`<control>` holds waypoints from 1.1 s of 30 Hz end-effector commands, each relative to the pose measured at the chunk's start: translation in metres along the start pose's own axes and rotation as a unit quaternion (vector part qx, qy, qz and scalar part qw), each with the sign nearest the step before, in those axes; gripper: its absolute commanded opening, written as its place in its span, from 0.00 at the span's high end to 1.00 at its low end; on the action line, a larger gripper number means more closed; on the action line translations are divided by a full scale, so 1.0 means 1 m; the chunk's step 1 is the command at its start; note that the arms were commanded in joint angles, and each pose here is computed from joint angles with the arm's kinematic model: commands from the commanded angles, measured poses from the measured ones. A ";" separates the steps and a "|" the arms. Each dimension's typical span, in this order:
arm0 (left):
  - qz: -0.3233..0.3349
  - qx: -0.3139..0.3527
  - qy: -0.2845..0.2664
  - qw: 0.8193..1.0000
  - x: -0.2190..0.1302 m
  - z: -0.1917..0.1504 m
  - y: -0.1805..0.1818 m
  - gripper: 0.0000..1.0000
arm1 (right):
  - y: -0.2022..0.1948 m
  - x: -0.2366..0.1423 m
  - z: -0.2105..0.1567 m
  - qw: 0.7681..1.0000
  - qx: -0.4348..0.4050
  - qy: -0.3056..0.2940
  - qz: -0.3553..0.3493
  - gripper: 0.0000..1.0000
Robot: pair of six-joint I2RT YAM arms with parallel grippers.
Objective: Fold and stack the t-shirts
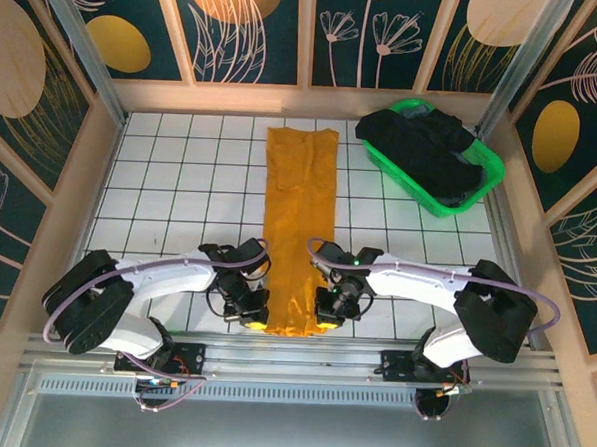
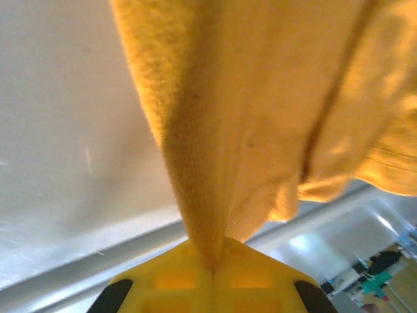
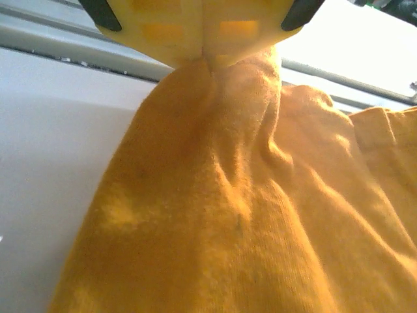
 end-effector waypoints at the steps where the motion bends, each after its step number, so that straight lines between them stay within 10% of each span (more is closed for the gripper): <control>1: -0.043 0.002 -0.006 0.999 -0.018 -0.006 -0.022 1.00 | 0.008 -0.017 -0.002 1.000 0.009 -0.002 0.013 1.00; 13: -0.049 -0.011 -0.173 0.984 -0.095 0.026 -0.057 1.00 | 0.003 -0.080 0.065 0.985 0.108 -0.125 0.046 1.00; 33: -0.104 -0.061 -0.251 0.960 -0.122 0.169 -0.087 1.00 | -0.030 -0.111 0.216 0.957 0.182 -0.228 0.011 1.00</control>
Point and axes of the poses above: each hand's point on the last joint's axis, 136 mm out from that joint toward the fingers, its own x axis out along the fingers, its own y axis along the line the jaws close on, z = x × y, the point moved 10 cm from there along -x, back along the fingers, and after that the axes turned 14 degrees about -x, right-handed, at the moved point
